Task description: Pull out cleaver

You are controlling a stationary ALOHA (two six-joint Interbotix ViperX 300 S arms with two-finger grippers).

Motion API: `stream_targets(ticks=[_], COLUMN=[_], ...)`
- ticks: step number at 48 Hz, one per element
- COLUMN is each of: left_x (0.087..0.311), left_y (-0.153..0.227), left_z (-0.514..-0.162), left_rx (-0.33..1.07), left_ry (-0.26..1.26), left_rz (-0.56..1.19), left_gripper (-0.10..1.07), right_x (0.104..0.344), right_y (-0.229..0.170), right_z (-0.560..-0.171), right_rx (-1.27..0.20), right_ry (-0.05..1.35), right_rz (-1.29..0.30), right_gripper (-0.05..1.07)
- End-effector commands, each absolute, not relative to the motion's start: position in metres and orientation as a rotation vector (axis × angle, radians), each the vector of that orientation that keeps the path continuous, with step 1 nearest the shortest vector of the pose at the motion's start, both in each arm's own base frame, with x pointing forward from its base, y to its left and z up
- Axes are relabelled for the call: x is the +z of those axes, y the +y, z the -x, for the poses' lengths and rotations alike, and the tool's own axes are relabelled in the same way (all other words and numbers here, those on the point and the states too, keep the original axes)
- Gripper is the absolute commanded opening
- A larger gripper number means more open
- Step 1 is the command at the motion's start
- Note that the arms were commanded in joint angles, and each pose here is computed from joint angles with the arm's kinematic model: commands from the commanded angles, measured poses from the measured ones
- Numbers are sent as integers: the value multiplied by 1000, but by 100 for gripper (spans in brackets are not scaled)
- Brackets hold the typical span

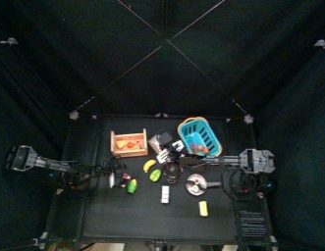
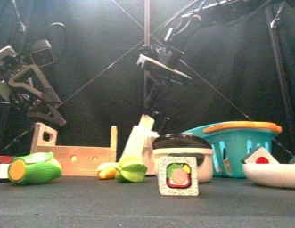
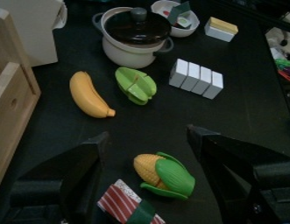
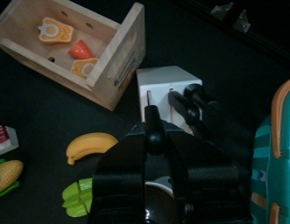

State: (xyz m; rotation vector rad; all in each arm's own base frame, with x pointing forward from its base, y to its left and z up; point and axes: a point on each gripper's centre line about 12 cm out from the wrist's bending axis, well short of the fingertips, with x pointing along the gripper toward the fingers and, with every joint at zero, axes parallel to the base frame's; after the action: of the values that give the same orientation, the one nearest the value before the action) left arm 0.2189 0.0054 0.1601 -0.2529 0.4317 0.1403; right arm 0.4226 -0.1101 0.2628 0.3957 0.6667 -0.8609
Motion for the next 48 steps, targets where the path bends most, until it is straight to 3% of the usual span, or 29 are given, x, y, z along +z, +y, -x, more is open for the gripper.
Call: stream_targets(ticks=[1,32,48], left_x=[163,164,163], left_y=[5,6,6], left_z=[-221,-222,-222], left_rx=[140,142,143], left_ry=[423,421,423], left_rz=[254,259,261], left_gripper=[102,102,102], right_x=[297,346,356], right_y=[-106,-69,-20], right_z=[-417,-386,-368], right_rx=[-840,-809,-686], right_ry=[591,573,581], right_rz=[-407,-334,-277], right_gripper=[36,36,36])
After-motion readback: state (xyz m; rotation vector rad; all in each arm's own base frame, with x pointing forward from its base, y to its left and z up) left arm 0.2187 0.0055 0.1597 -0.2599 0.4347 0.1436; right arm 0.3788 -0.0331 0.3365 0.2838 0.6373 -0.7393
